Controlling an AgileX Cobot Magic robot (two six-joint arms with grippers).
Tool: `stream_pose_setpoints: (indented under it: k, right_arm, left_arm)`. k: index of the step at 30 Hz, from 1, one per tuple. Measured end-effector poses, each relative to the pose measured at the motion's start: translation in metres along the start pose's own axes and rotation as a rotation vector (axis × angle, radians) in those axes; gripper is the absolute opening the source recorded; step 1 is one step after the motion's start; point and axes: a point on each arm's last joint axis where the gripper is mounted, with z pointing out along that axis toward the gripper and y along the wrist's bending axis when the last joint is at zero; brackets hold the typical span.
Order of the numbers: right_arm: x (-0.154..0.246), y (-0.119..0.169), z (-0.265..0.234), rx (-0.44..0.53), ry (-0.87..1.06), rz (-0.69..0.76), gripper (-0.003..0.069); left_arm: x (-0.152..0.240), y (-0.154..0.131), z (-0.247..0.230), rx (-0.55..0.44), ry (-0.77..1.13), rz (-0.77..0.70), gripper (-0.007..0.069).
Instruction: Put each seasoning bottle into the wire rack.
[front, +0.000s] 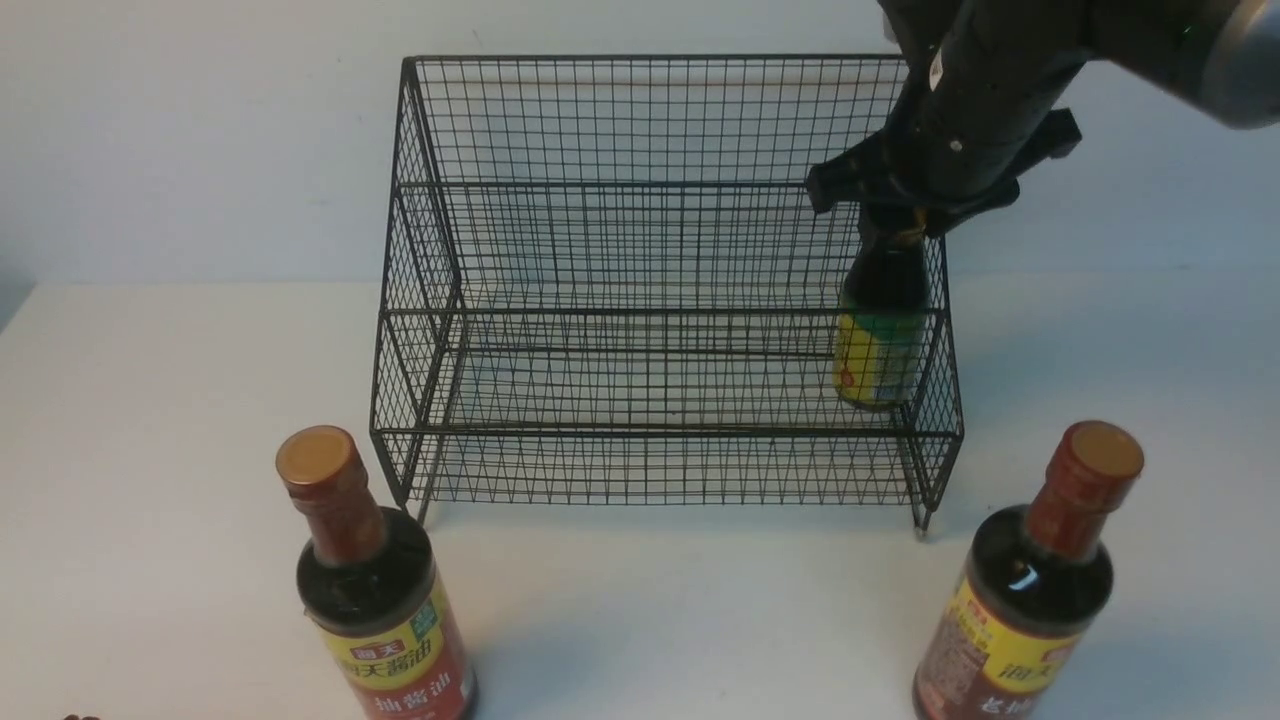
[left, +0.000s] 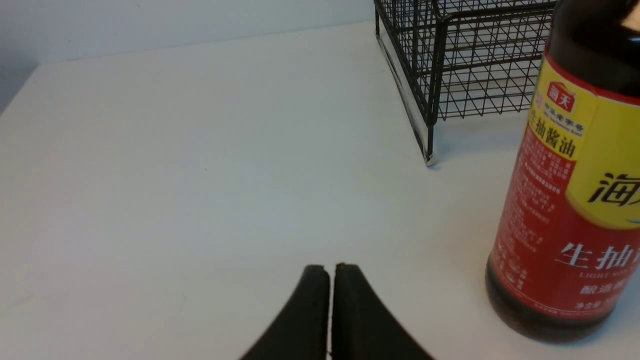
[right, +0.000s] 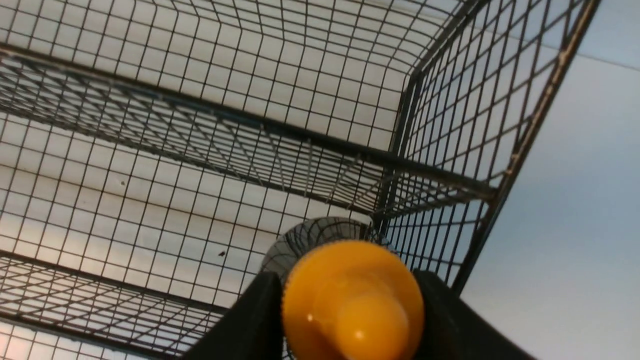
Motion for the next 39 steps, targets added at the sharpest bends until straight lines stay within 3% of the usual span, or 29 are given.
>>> stream_pose_setpoints:
  k: [8,12,14,17,25,31,34,36,39]
  right_arm:
    - [0.003,0.000,0.000,0.000,0.030,0.003,0.0316]
    - [0.002,0.000,-0.002,-0.001,0.028,0.005,0.0425]
    - [0.002,-0.001,-0.007,0.000,0.027,0.006,0.0516]
    - [-0.003,-0.002,-0.021,-0.004,-0.009,0.018,0.0568]
    - [-0.014,-0.011,-0.085,-0.022,-0.176,0.001,0.0580]
    - [0.000,-0.022,-0.161,-0.062,-0.315,-0.031,0.0498]
    - [0.025,-0.031,-0.212,-0.089,-0.409,-0.036,0.0388]
    - [0.052,-0.039,-0.245,-0.100,-0.461,-0.043,0.0275]
    - [0.090,-0.048,-0.275,-0.107,-0.503,-0.040,0.0179]
  left_arm:
    - [0.000,0.000,0.000,0.000,0.000,0.000,-0.0004]
    - [0.000,0.000,0.000,0.000,0.000,0.000,-0.0004]
    - [0.000,0.000,0.000,0.000,0.000,0.000,-0.0004]
    - [0.000,0.000,0.000,0.000,0.000,0.000,-0.0004]
    - [0.000,0.000,0.000,0.000,0.000,0.000,-0.0004]
    - [0.000,0.000,0.000,0.000,0.000,0.000,-0.0004]
    - [0.000,0.000,0.000,0.000,0.000,0.000,-0.0004]
    - [0.000,0.000,0.000,0.000,0.000,0.000,-0.0004]
    - [0.000,0.000,0.000,0.000,0.000,0.000,-0.0004]
